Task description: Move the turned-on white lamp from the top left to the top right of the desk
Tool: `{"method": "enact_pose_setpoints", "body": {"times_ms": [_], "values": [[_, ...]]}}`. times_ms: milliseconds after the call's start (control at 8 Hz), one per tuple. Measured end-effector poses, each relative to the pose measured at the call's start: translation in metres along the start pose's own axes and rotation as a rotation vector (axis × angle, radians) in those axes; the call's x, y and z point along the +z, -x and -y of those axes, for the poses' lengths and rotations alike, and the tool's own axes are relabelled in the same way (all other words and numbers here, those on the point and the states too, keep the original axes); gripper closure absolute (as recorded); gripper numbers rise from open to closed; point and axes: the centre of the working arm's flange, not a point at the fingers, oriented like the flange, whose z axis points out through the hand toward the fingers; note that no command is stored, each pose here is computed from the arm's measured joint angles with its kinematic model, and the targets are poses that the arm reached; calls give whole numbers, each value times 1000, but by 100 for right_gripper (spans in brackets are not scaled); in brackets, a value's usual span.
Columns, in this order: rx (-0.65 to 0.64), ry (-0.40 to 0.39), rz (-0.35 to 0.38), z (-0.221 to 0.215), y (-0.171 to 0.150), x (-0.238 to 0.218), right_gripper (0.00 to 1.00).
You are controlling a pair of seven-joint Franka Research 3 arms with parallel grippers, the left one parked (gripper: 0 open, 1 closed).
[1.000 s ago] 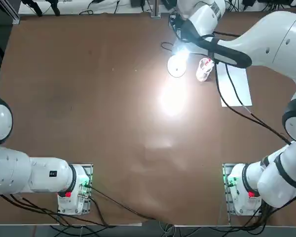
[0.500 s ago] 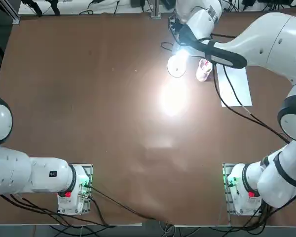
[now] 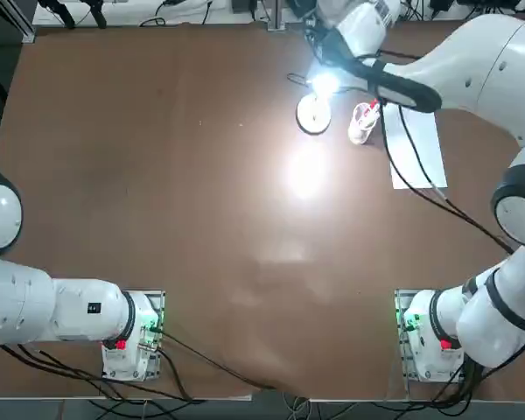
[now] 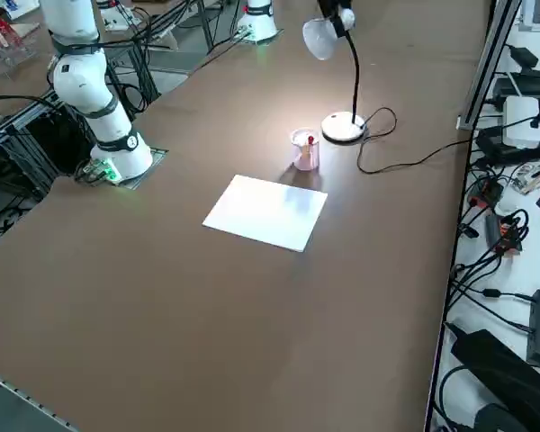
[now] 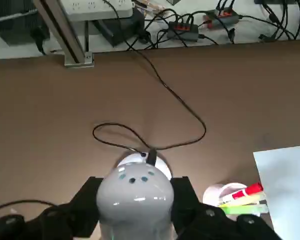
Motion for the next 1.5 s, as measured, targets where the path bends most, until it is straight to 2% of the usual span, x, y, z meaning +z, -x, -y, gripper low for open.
{"method": "enact_pose_setpoints", "body": {"times_ms": [250,375,500,750,1000,1125,1375,1500], "values": [[215,-34,-19,-62,-82,-37,28],[306,-17,-32,-105,-118,-56,28],[389,18,-41,-151,-143,-67,28],[525,144,-64,-254,-180,-56,28],[608,304,-56,-360,-199,-18,28],[610,372,-17,-410,-198,9,28],[498,443,98,-478,-184,54,28],[460,447,130,-489,-179,69,28]]}}
